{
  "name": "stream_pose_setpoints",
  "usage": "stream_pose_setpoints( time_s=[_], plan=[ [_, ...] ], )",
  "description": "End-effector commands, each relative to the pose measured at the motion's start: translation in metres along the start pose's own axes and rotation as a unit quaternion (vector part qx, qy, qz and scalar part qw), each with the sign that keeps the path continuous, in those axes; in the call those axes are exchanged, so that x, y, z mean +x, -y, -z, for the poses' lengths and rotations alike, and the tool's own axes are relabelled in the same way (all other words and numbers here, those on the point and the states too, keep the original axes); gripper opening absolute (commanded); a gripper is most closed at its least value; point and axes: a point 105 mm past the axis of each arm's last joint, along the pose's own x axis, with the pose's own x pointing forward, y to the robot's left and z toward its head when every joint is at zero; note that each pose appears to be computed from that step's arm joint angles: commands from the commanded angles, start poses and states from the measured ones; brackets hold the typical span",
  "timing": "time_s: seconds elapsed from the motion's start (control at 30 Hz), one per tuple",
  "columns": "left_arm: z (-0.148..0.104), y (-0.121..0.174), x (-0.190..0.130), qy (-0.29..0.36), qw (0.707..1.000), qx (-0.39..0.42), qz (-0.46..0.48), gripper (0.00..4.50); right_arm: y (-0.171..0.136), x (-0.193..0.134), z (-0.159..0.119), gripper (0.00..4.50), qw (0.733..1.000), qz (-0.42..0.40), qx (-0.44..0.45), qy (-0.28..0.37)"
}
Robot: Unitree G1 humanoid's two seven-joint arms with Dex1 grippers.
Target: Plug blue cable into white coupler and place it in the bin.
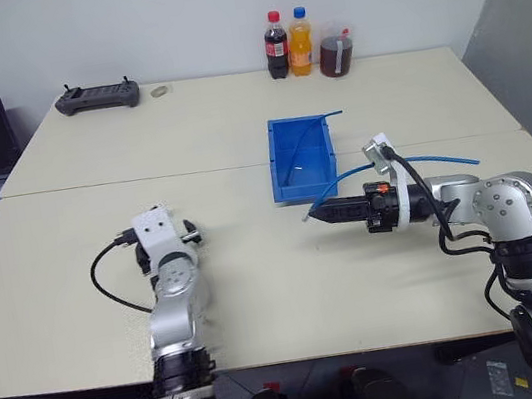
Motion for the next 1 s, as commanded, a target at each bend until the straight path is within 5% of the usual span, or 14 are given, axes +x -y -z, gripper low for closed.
stream_pose_setpoints(
  time_s=[0.03,0.3,0.6,1.0],
  plan=[
    [-0.014,0.003,0.009,0.02,0.999,-0.018,-0.031,4.49,-0.01,-0.003,-0.012,0.25,0.999,-0.011,-0.028,0.01],
    [-0.007,-0.01,0.023,-0.005,0.994,-0.052,-0.096,4.49,-0.01,-0.006,-0.01,0.25,1.0,-0.002,-0.028,0.013],
    [-0.01,0.0,0.034,-0.001,0.996,-0.061,-0.068,4.49,-0.007,-0.009,-0.009,0.25,1.0,0.006,-0.022,0.016],
    [-0.012,0.011,0.038,-0.002,0.995,-0.073,-0.062,2.09,-0.006,-0.009,-0.007,0.25,1.0,0.01,-0.022,0.015]
  ],
)
